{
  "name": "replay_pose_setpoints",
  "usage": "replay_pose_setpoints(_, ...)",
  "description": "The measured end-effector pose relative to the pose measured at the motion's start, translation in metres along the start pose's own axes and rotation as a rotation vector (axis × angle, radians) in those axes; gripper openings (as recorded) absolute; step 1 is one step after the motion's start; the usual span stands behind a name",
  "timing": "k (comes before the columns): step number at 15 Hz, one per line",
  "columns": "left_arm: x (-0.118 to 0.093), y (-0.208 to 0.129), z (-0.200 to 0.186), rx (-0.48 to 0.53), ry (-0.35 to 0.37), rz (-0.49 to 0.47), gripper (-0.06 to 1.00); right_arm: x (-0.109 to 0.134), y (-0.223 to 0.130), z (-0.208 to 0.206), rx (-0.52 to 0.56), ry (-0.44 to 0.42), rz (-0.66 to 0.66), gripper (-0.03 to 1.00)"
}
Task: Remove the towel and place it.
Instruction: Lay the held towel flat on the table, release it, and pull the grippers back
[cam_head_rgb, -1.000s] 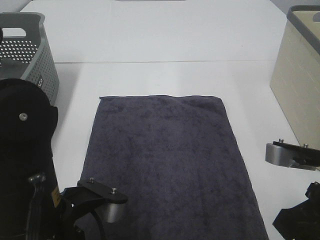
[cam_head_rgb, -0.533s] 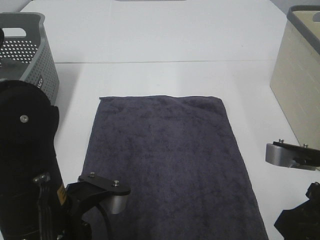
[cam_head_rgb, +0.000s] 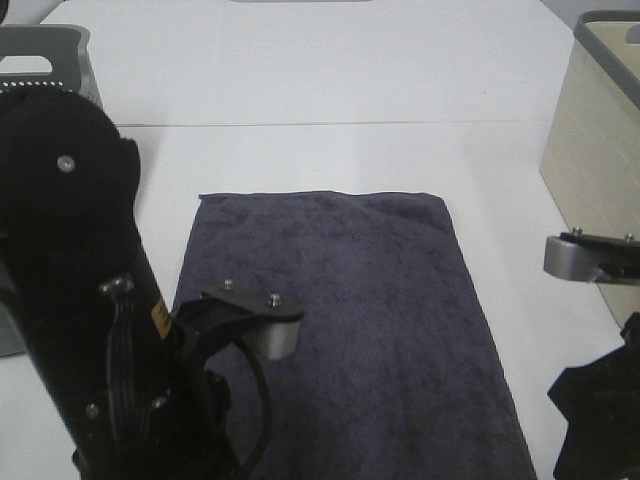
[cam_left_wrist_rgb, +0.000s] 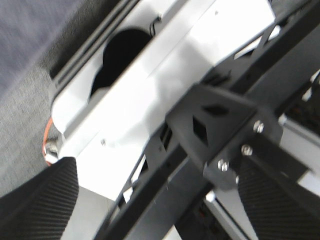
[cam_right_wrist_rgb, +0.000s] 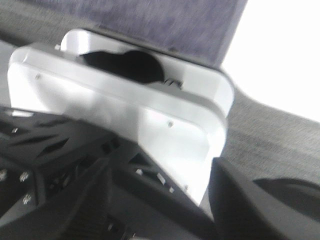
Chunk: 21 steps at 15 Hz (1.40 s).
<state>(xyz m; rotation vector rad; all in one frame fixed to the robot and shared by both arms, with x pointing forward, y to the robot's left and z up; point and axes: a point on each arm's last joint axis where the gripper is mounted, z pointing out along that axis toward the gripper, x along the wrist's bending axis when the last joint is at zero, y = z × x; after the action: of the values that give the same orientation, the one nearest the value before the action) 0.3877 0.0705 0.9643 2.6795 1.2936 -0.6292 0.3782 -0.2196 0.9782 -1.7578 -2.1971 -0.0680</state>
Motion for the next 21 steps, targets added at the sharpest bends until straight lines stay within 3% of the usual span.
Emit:
replay_pose_setpoints(2,0.012,0.018,-0.022,-0.090,0.015,-0.018,0.81,0.002,0.017,-0.025,-0.111,-0.076,-0.025,0.57)
replay_pose_setpoints(5,0.042,0.050,-0.072,-0.319,0.103,-0.042,0.82,0.008,0.033,-0.056,-0.236,-0.120,-0.061,0.88)
replay_pose_setpoints(8,0.073,0.074,-0.104,-0.431,0.154,-0.119,0.85,0.008,0.066,-0.087,-0.342,-0.188,-0.057,0.95)
replay_pose_setpoints(11,0.101,0.102,-0.117,-0.474,0.181,-0.168,0.85,-0.011,0.117,-0.111,-0.323,-0.198,-0.030,0.96)
replay_pose_setpoints(14,0.141,0.131,-0.122,-0.499,0.193,-0.237,0.85,-0.039,0.169,-0.119,-0.285,-0.132,-0.029,0.96)
replay_pose_setpoints(21,0.201,0.207,-0.086,-0.453,0.197,-0.252,0.85,-0.067,0.261,-0.108,-0.287,-0.140,-0.050,0.96)
